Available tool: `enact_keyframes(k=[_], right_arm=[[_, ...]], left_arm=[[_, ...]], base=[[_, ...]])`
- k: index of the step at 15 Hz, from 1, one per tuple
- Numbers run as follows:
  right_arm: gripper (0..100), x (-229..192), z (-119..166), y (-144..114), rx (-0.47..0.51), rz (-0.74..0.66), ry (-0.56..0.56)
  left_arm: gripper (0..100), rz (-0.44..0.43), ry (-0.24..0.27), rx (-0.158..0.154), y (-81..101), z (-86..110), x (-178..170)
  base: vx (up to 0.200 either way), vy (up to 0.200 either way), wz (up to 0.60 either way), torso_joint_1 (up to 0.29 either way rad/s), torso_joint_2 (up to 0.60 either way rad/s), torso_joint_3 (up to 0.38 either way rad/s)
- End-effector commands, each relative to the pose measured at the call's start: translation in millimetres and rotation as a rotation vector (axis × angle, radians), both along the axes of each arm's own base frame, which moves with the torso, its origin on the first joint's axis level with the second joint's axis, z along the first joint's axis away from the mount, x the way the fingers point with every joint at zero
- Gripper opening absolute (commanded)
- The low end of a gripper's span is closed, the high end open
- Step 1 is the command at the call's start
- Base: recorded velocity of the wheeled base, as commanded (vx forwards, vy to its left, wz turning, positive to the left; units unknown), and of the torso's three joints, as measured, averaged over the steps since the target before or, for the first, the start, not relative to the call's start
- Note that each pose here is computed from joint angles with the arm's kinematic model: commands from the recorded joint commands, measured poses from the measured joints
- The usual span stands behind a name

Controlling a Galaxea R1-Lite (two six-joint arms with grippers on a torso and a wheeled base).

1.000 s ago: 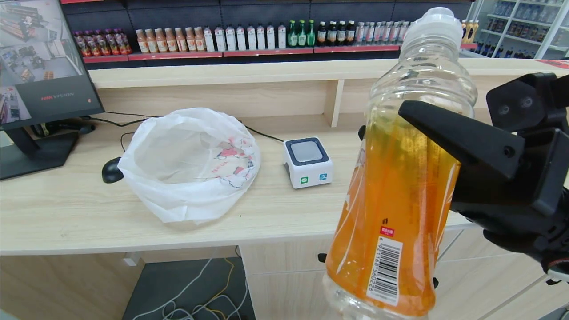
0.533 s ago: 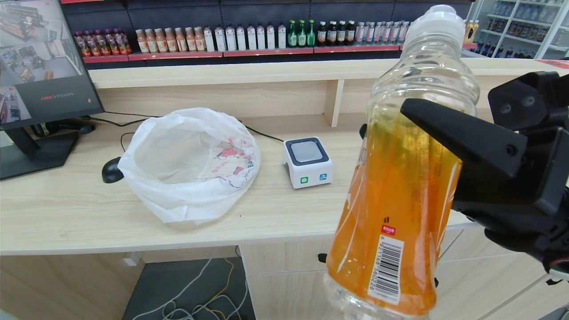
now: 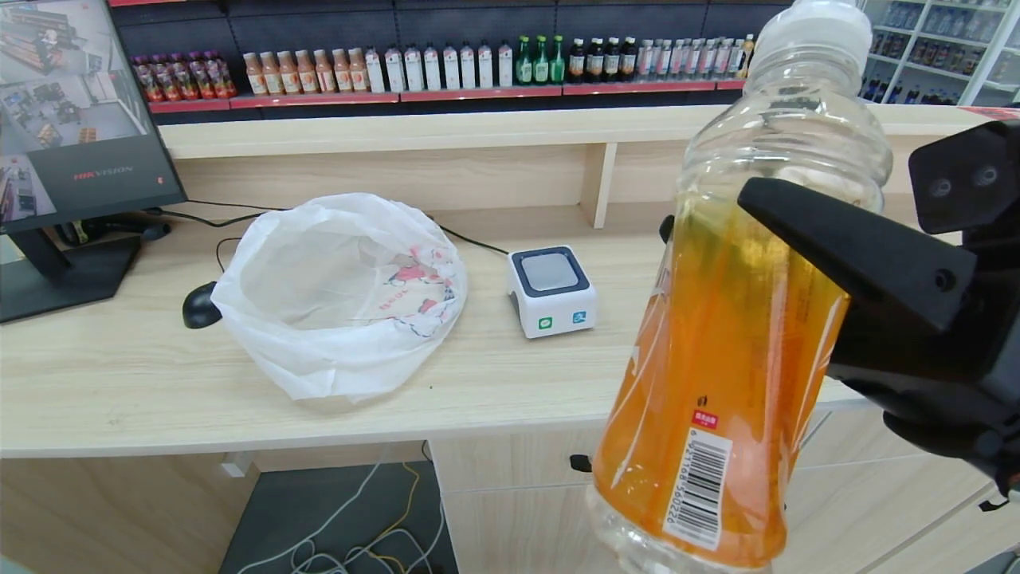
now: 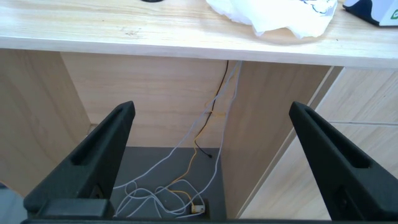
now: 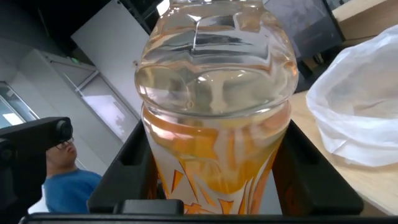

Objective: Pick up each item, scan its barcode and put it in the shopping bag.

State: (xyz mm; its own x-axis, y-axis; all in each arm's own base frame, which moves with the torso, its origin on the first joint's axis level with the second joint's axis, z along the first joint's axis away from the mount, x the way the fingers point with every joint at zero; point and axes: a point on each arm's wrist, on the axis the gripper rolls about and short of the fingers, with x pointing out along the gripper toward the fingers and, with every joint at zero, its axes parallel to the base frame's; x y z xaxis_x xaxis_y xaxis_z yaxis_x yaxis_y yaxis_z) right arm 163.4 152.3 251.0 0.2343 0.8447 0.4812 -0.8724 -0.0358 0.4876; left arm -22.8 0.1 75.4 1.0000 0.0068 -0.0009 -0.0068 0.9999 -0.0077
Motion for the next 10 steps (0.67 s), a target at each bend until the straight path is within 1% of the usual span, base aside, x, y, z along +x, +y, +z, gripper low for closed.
enact_keyframes(k=[1, 3, 4, 6, 7, 8, 9, 10], right_arm=[[0, -1, 0, -1, -0.005, -0.010, -0.022], [0, -1, -2, -1, -0.025, -0.037, -0.062], [0, -1, -8, 0, -0.063, -0.081, -0.128], [0, -3, -14, 0, -0.104, -0.123, -0.203], [0, -1, -16, 2, -0.127, -0.166, -0.259], [0, 2, -19, 3, -0.145, -0.222, -0.280], [0, 4, -21, 4, -0.151, -0.294, -0.276], [0, 9, -22, 9, -0.164, -0.406, -0.309]], left_arm=[[100, 0.001, -0.001, 0.000, 0.0, 0.0, 0], [100, 0.001, 0.001, 0.000, 0.0, -0.1, 0], [100, 0.001, 0.001, 0.000, 0.0, -0.1, 0], [100, 0.001, -0.001, -0.002, 0.0, 0.0, 0], [100, 0.001, -0.001, -0.002, 0.0, 0.0, 0], [100, 0.001, -0.001, -0.002, 0.0, 0.0, 0], [100, 0.001, -0.001, 0.000, 0.0, 0.0, 0], [100, 0.001, -0.001, 0.000, 0.0, 0.0, 0]], base=[[0.000, 0.000, 0.00, 0.000, 0.00, 0.000], [0.000, 0.000, 0.00, 0.000, 0.00, 0.000], [0.000, 0.000, 0.00, 0.000, 0.00, 0.000], [0.000, 0.000, 0.00, 0.000, 0.00, 0.000], [0.000, 0.000, 0.00, 0.000, 0.00, 0.000], [0.000, 0.000, 0.00, 0.000, 0.00, 0.000], [0.000, 0.000, 0.00, 0.000, 0.00, 0.000], [0.000, 0.000, 0.00, 0.000, 0.00, 0.000]])
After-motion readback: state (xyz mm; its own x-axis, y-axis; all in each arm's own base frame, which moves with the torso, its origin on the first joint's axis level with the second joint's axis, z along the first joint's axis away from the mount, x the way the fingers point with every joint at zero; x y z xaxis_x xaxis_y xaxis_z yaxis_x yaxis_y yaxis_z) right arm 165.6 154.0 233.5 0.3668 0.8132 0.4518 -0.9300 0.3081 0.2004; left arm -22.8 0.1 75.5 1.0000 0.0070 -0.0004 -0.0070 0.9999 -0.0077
